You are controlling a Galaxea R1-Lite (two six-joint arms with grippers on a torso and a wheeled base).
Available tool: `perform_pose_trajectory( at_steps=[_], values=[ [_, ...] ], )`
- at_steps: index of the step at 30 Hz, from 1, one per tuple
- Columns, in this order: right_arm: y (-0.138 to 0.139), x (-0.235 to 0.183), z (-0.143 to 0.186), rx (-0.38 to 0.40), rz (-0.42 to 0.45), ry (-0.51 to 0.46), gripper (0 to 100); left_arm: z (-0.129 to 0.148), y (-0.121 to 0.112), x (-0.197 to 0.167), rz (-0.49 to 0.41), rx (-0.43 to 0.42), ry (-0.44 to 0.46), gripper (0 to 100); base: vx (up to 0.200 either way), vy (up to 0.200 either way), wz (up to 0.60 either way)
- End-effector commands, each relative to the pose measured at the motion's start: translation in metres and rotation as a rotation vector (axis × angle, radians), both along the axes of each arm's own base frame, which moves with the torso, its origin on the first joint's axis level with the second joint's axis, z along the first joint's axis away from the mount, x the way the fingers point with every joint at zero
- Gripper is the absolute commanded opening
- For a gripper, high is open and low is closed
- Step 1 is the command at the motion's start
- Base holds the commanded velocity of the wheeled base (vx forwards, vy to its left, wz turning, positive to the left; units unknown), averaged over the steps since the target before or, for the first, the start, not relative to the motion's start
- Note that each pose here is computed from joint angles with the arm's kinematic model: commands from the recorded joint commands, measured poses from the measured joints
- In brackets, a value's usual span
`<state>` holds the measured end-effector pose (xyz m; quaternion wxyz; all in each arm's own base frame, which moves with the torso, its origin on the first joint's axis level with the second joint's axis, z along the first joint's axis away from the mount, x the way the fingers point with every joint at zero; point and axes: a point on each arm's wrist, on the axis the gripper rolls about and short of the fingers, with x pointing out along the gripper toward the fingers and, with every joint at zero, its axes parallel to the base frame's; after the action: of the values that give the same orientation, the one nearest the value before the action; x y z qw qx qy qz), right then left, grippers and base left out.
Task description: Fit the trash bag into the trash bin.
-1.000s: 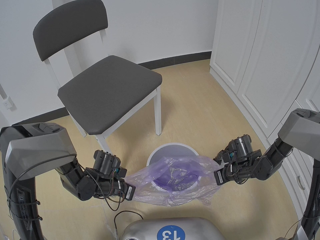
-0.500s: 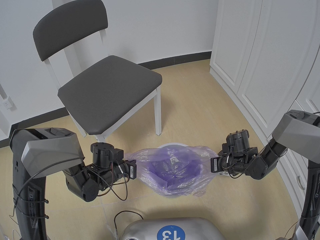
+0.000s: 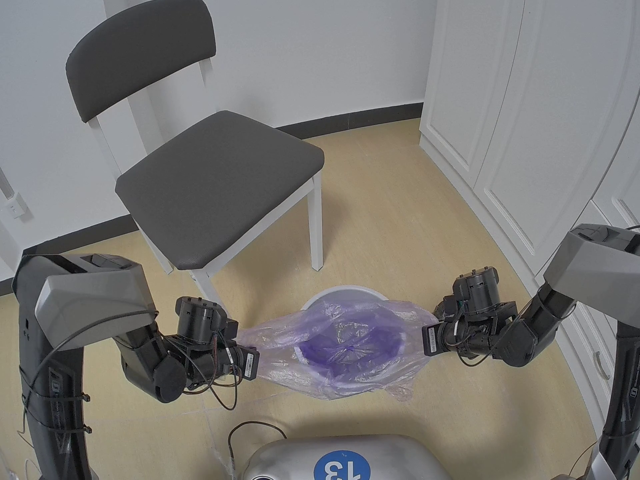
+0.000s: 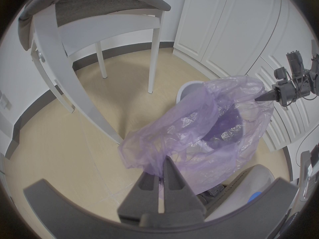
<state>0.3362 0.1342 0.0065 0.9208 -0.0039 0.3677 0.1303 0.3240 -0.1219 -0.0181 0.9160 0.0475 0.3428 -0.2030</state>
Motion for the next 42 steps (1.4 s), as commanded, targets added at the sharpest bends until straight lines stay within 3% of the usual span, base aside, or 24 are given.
perform_pose_trajectory(
  at_steps=[1, 8, 11, 17, 20, 29, 37, 38, 42],
  values=[
    [-0.007, 0.0, -0.001, -0.018, -0.01, 0.0, 0, -0.003, -0.006, 0.002, -0.016, -0.011, -0.011, 0, 0.0, 0.0, 0.0],
    [-0.008, 0.006, -0.022, -0.025, -0.027, -0.03, 0, -0.037, -0.029, 0.011, -0.029, -0.063, -0.127, 0, 0.0, 0.0, 0.0],
    [-0.009, 0.004, -0.025, -0.045, -0.01, -0.032, 0, -0.04, -0.032, 0.008, -0.035, -0.059, -0.124, 0, 0.0, 0.0, 0.0],
    [-0.013, -0.002, -0.029, -0.087, 0.017, -0.014, 0, -0.02, -0.024, -0.006, -0.058, -0.027, -0.076, 0, 0.0, 0.0, 0.0],
    [-0.013, -0.004, -0.031, -0.1, 0.028, -0.01, 0, -0.012, -0.026, -0.004, -0.072, -0.048, -0.068, 0, 0.0, 0.0, 0.0],
    [-0.028, 0.002, -0.039, -0.109, 0.017, -0.034, 0, -0.035, -0.028, -0.002, -0.096, -0.085, -0.131, 0, 0.0, 0.0, 0.0],
    [-0.027, -0.002, -0.044, -0.088, 0.05, -0.047, 0, -0.015, -0.019, -0.005, -0.103, -0.107, -0.161, 0, 0.0, 0.0, 0.0],
    [-0.028, -0.002, -0.045, -0.088, 0.053, -0.042, 100, -0.013, -0.018, -0.007, -0.107, -0.109, -0.161, 0, 0.0, 0.0, 0.0],
    [-0.023, -0.002, -0.052, -0.081, 0.069, -0.04, 100, -0.006, -0.009, -0.01, -0.129, -0.093, -0.169, 0, 0.0, 0.0, 0.0]
  ],
)
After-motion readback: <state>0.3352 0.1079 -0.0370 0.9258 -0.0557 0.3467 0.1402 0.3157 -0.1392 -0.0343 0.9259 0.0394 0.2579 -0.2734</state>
